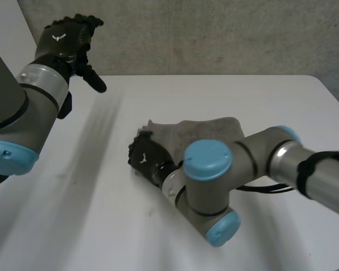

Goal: Fold the towel.

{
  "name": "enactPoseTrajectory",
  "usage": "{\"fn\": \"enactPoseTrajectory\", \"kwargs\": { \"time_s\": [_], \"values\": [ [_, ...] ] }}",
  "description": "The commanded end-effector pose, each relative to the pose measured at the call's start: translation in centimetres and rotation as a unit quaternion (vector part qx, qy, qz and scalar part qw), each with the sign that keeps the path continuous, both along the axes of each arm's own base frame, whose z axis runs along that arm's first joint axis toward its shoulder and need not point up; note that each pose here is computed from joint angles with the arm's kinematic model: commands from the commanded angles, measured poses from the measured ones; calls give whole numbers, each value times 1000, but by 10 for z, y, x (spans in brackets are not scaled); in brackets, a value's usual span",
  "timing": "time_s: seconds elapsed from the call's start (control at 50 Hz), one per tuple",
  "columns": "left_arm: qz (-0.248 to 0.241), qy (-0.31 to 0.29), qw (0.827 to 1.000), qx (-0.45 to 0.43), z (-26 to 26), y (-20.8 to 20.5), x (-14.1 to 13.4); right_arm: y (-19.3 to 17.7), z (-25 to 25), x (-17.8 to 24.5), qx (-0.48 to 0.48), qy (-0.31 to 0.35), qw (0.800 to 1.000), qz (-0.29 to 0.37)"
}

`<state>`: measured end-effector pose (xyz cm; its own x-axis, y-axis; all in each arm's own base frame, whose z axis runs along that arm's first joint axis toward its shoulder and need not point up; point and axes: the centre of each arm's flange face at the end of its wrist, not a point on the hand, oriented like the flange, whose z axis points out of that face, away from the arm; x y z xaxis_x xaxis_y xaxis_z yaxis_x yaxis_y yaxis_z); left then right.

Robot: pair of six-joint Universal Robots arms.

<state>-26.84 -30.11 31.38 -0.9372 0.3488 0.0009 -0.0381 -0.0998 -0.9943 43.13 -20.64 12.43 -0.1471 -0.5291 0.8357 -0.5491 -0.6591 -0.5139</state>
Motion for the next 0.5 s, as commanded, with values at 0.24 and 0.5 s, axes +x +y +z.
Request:
{"fn": "enactPoseTrajectory", "kwargs": {
  "time_s": [0.24, 0.5],
  "values": [
    [-3, -3, 1000, 21, -15, 1, 0, -77, 48, -144, 221, -210, 920, -246],
    [-20, 3, 999, 36, -22, 12, -9, -108, -6, -171, 183, -117, 922, -322]
  ]
}}
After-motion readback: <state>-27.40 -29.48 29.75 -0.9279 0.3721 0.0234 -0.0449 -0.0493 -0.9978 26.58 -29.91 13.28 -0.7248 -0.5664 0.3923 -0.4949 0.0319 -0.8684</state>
